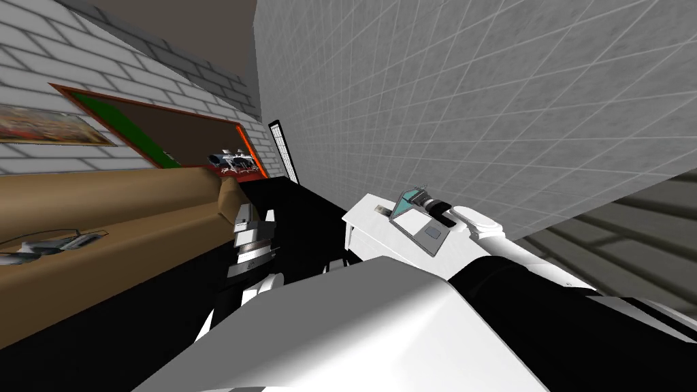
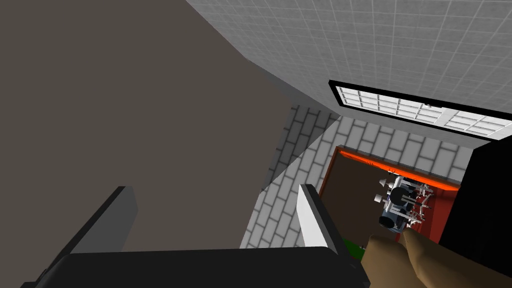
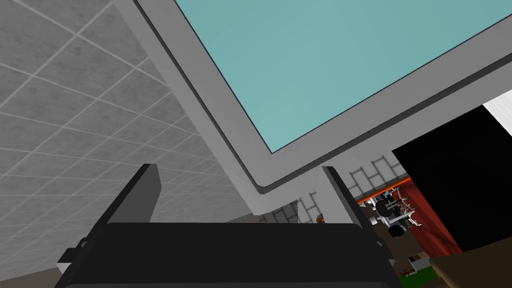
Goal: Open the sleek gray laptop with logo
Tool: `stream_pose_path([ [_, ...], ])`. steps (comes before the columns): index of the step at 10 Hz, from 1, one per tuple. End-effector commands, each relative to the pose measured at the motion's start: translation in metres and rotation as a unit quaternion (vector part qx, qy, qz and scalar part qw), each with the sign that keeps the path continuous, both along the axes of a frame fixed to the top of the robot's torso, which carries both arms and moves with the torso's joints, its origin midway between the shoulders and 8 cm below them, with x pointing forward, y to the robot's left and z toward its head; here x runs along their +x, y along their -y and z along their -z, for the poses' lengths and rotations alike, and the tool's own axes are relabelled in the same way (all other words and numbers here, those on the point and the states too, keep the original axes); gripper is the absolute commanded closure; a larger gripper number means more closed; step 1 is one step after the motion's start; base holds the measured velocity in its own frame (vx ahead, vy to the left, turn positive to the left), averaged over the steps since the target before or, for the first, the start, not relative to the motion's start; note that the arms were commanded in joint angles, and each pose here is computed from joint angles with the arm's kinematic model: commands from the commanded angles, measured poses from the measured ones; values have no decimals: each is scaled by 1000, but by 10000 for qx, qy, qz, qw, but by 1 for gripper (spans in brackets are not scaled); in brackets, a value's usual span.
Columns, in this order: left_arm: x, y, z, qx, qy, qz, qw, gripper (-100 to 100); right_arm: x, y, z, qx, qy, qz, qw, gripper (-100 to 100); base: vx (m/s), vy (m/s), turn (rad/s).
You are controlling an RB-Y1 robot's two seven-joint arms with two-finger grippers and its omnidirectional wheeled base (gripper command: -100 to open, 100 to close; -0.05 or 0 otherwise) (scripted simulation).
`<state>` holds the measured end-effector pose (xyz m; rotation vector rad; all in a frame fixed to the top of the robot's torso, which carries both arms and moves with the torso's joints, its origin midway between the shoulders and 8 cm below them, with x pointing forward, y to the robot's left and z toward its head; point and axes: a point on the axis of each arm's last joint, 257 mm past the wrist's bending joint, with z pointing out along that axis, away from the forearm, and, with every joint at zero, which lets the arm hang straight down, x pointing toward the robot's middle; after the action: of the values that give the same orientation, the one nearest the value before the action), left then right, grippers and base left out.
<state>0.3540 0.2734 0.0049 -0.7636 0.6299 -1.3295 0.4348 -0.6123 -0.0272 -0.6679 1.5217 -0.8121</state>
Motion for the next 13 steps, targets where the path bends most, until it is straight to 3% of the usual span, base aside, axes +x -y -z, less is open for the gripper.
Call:
stream_pose_path([
  [1,0,0,0,1,-1,-1,10000,0,7,-33,-1,-150,-124,-452,9988,-100,-118,-162,103],
  [7,0,0,0,0,-1,-1,10000,0,13,-102,-3,-530,-409,-1418,9876,-100,-119,-133,140],
  [9,0,0,0,0,-2,-1,10000,0,14,-97,-5,-499,-389,-1351,9888,-100,-22,-30,8],
  [10,0,0,0,-1,-1,-1,10000,0,14,-96,-5,-498,-389,-1348,9889,100,0,0,0],
  [13,0,0,0,0,-1,-1,10000,0,17,-110,1,-717,-55,-1331,9885,100,-95,-91,79],
])
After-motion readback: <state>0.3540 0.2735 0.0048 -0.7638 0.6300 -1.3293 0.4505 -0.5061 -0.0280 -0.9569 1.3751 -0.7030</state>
